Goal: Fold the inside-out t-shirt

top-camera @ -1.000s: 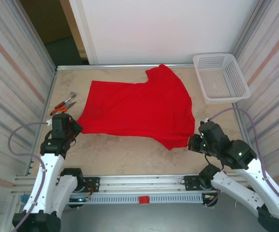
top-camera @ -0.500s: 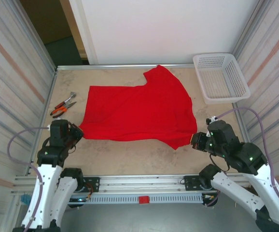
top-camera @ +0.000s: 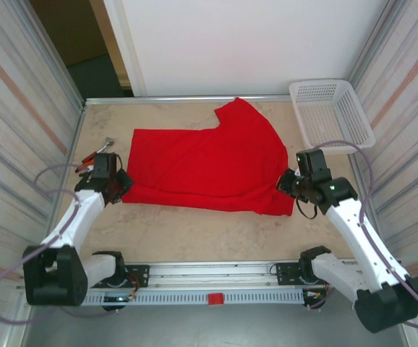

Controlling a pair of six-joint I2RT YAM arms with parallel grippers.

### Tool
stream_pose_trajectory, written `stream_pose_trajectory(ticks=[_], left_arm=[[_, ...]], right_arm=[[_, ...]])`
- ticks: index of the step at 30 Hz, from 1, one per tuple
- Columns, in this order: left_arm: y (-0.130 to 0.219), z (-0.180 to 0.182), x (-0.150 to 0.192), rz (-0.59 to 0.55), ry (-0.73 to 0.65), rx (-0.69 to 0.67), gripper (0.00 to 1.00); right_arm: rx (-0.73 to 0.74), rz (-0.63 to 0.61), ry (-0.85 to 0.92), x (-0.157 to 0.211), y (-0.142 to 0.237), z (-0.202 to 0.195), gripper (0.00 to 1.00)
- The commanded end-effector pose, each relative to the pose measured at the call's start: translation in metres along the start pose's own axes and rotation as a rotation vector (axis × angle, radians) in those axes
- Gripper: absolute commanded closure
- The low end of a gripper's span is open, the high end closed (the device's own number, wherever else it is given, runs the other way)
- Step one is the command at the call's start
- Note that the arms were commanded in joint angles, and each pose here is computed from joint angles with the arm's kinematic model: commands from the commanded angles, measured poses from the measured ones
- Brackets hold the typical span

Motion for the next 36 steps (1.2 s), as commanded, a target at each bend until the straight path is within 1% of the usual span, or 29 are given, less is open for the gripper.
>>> stream_pose_trajectory(ticks=[1,7,13,18,23,24,25,27,28,29,30,33,34,36], left_arm=[[-0.008,-0.021,-0.022,-0.063,-0.06,0.036,1.0],[-0.029,-0.03,-0.028,-0.043,-0.079,0.012,1.0],[-0.036,-0.037,-0.035,-0.055,-0.085,0.003,1.0],[-0.05,-0.052,-0.044,-0.043,-0.088,0.0,1.0],[-0.072,-0.06,-0.048,-0.015,-0.098,-0.026,1.0],[-0.077,-0.061,-0.049,-0.008,-0.105,-0.03,0.98],[-0.081,-0.063,-0.05,-0.006,-0.111,-0.032,0.88],[-0.088,-0.065,-0.055,-0.004,-0.121,-0.04,0.6],[-0.091,-0.068,-0.058,0.003,-0.124,-0.028,0.51],[-0.091,-0.07,-0.06,0.014,-0.124,-0.015,0.47],[-0.088,-0.071,-0.064,0.013,-0.124,-0.007,0.42],[-0.066,-0.075,-0.069,-0.033,-0.152,0.023,0.31],[-0.057,-0.073,-0.069,-0.045,-0.161,0.029,0.29],[-0.041,-0.064,-0.063,-0.045,-0.158,0.025,0.29]], right_arm=[[-0.075,-0.045,0.023,-0.024,-0.014,0.005,1.0],[-0.058,-0.012,-0.009,-0.041,-0.044,-0.004,1.0],[-0.052,-0.025,-0.023,-0.059,-0.052,-0.006,1.0],[-0.036,-0.041,-0.039,-0.08,-0.063,-0.006,1.0],[-0.001,-0.013,-0.059,-0.096,-0.098,-0.012,1.0],[0.004,-0.01,-0.057,-0.099,-0.107,-0.013,1.0],[0.003,-0.008,-0.052,-0.103,-0.115,-0.014,0.98],[-0.005,0.003,-0.038,-0.11,-0.126,-0.014,0.74],[-0.012,-0.002,-0.03,-0.113,-0.125,-0.012,0.63],[-0.019,-0.011,-0.027,-0.113,-0.122,-0.011,0.57],[-0.024,-0.025,-0.023,-0.113,-0.113,-0.009,0.53],[-0.006,-0.051,-0.014,-0.103,-0.085,-0.01,0.48],[0.008,-0.06,-0.013,-0.096,-0.075,-0.012,0.46],[0.045,-0.058,-0.021,-0.079,-0.062,-0.02,0.43]])
Point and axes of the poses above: each hand's point on the last joint's axis, 136 mm out from that joint toward the fingers, its own y axis back along the fingers, its own z axis along the line the jaws close on, x = y × z, the point moved 6 cm from there along y, back along the fingers, and after that the axes turned 14 degrees about y, right-handed, at the moved point
